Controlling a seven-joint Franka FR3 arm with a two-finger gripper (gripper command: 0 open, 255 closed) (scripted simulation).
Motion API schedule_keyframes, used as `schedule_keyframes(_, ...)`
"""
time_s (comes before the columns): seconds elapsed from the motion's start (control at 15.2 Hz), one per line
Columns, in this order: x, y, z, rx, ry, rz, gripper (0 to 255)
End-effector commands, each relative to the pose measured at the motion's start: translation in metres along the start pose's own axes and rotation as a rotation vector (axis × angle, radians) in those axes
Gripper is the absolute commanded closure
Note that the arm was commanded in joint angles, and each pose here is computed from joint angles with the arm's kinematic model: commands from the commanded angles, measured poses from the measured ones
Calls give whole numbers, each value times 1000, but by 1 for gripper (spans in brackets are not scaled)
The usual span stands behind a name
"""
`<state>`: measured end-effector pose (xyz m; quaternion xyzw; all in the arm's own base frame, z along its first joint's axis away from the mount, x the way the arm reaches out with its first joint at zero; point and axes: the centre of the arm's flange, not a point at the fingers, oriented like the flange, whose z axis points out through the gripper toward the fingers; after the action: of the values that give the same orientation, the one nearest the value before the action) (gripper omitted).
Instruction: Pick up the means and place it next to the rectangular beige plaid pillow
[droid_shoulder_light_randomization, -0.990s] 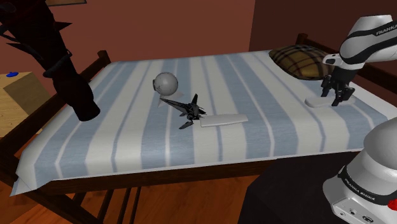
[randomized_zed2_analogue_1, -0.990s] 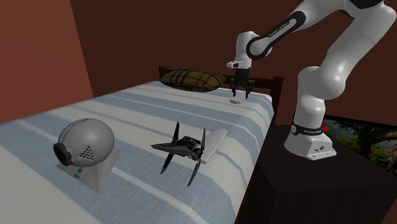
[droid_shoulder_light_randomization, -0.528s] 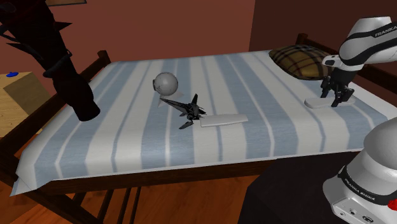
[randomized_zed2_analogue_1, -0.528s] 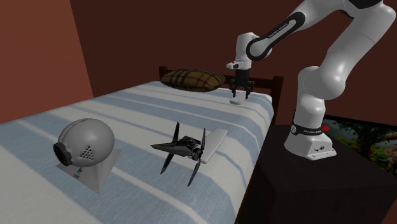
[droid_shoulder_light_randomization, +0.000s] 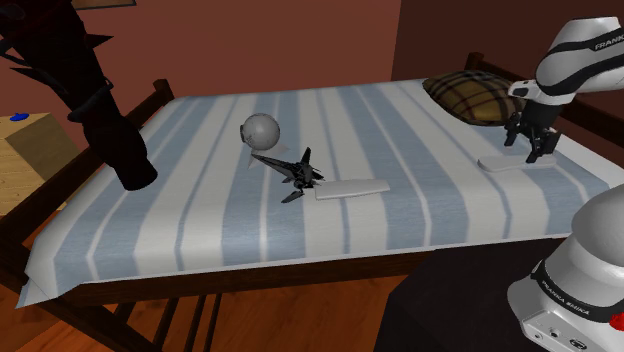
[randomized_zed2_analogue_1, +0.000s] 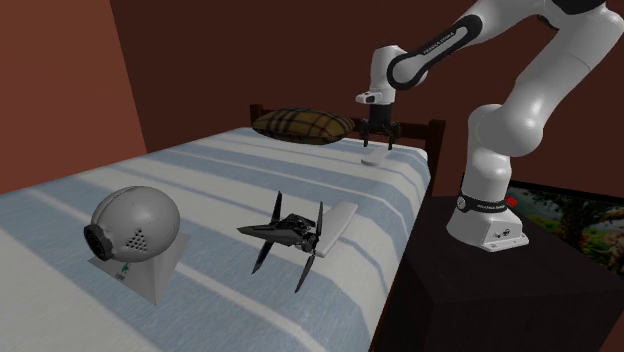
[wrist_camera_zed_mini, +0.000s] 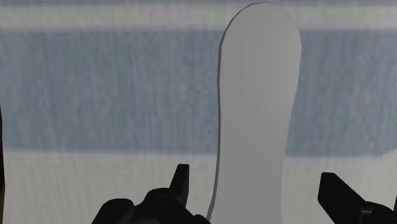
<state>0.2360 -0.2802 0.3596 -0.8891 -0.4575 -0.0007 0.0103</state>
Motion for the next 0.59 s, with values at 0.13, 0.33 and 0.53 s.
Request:
schedule_keyframes(0.13, -1, -2, -34, 2, 0, 0, 0)
schedule_keyframes(0.33, -1, -2, -34, 2, 0, 0, 0)
schedule_keyframes(0.53, -1, -2, -34, 2, 0, 0, 0)
